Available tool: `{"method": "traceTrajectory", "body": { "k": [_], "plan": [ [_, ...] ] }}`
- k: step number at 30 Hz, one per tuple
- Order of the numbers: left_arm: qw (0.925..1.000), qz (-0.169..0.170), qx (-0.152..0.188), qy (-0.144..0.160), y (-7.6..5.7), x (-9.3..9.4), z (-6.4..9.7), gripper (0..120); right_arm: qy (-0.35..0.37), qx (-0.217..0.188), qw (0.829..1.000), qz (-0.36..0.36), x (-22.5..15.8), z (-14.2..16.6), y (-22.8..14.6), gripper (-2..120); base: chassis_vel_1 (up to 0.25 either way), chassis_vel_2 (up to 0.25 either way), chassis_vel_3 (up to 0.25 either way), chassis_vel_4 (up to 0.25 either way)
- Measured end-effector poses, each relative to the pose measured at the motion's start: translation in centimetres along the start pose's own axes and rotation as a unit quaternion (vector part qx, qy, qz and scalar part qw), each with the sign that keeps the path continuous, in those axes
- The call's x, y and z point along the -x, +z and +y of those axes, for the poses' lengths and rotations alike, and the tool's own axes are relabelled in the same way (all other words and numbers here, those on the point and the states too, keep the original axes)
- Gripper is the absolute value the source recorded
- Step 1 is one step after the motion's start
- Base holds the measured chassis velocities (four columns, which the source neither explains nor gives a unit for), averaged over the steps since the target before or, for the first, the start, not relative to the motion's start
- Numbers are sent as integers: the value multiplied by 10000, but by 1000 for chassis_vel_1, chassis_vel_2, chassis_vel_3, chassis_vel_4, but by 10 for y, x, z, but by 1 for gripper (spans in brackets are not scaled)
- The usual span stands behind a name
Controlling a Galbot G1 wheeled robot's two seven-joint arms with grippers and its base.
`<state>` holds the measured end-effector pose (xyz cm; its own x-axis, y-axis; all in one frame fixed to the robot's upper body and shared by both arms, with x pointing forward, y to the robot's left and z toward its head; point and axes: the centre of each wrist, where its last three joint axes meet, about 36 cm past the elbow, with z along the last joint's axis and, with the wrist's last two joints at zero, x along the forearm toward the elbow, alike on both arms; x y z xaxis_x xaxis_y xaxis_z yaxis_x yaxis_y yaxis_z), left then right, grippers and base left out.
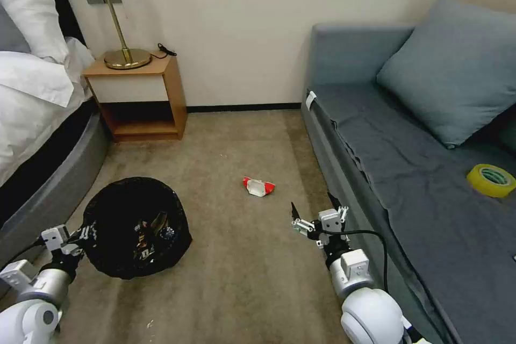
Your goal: Pick up the trash bin, then pick up the garbage on the floor and place it into the trash bin.
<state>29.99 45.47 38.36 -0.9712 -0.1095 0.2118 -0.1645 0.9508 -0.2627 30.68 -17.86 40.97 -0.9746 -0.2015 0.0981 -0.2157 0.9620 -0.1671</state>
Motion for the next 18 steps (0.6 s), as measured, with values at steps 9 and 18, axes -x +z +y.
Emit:
{"method": "traceTrajectory", "body": {
  "k": [9, 18],
  "plan": [
    [10000, -42, -25, -39, -2, -1, 3, 5, -62, -14, 10000, -3, 1, 1, 1, 100, -46, 57, 59, -57],
    [10000, -45, -36, -45, -2, -1, 4, 5, -79, -31, 10000, 3, 3, 0, 2, 100, -106, 105, 107, -106]
  ]
}}
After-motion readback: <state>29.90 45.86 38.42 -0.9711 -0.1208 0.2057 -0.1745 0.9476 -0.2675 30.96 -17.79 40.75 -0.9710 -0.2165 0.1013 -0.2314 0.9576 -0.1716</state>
